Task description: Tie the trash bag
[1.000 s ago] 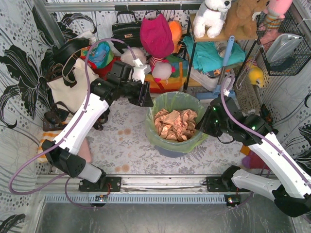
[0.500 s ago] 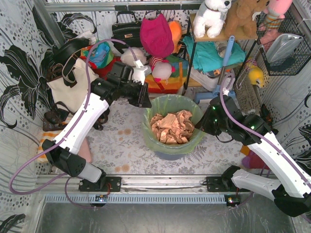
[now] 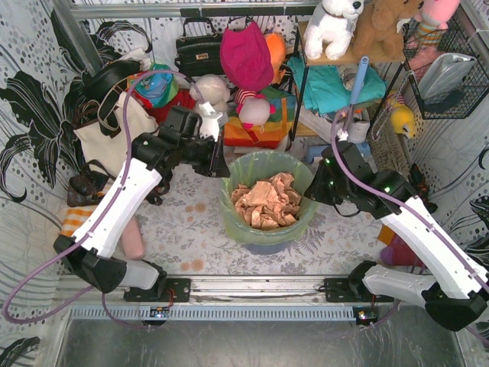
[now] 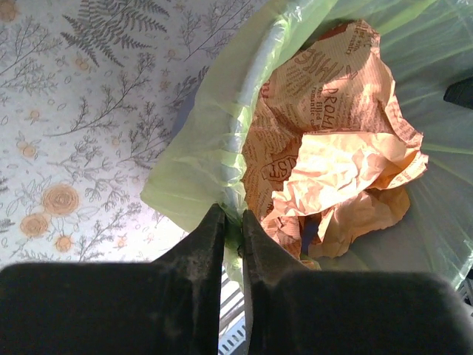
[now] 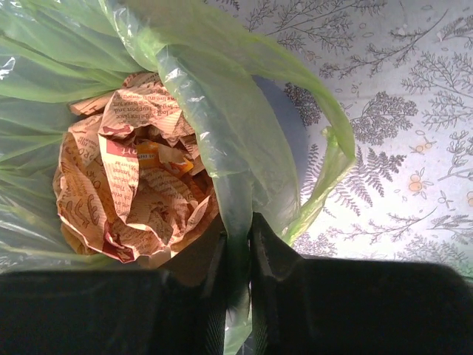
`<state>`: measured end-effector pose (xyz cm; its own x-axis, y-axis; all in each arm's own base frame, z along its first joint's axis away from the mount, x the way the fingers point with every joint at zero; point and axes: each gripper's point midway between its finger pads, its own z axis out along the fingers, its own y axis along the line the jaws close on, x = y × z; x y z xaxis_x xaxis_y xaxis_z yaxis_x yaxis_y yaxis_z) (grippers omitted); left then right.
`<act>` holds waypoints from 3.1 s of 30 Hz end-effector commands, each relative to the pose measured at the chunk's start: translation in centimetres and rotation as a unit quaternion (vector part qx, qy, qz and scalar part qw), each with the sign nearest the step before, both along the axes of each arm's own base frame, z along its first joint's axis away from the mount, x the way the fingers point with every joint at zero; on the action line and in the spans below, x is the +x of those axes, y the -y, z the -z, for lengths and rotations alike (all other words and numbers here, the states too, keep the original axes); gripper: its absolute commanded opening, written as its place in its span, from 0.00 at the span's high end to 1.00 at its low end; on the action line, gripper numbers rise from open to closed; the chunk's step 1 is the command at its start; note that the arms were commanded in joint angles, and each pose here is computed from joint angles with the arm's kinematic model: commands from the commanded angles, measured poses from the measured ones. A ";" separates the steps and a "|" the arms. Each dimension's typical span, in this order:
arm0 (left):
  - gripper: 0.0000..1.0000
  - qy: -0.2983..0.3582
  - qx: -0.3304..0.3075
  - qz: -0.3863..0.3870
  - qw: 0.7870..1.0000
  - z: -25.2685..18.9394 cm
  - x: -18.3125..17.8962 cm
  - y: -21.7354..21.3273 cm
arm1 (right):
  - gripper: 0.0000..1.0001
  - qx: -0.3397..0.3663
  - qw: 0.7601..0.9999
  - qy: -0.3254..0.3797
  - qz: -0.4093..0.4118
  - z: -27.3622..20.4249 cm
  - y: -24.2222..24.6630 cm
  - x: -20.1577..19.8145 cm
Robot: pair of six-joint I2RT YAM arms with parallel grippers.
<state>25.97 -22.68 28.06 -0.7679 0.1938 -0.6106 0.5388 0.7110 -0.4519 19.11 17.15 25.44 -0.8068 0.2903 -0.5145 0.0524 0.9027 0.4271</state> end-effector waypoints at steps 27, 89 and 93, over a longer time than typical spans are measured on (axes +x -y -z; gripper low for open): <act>0.70 0.026 0.019 -0.073 0.997 -0.6 -1.1 -2.2 | 0.52 0.010 0.994 0.108 0.021 -6.6 1.7 1.3; 0.38 -0.158 -0.129 -0.276 0.939 20.0 -8.2 -3.8 | 0.56 -0.079 0.993 0.066 0.050 1.2 3.5 2.1; 0.40 -0.176 -0.139 -0.261 0.939 20.8 -8.5 -3.1 | 0.56 -0.080 0.994 0.064 0.050 1.4 3.4 2.1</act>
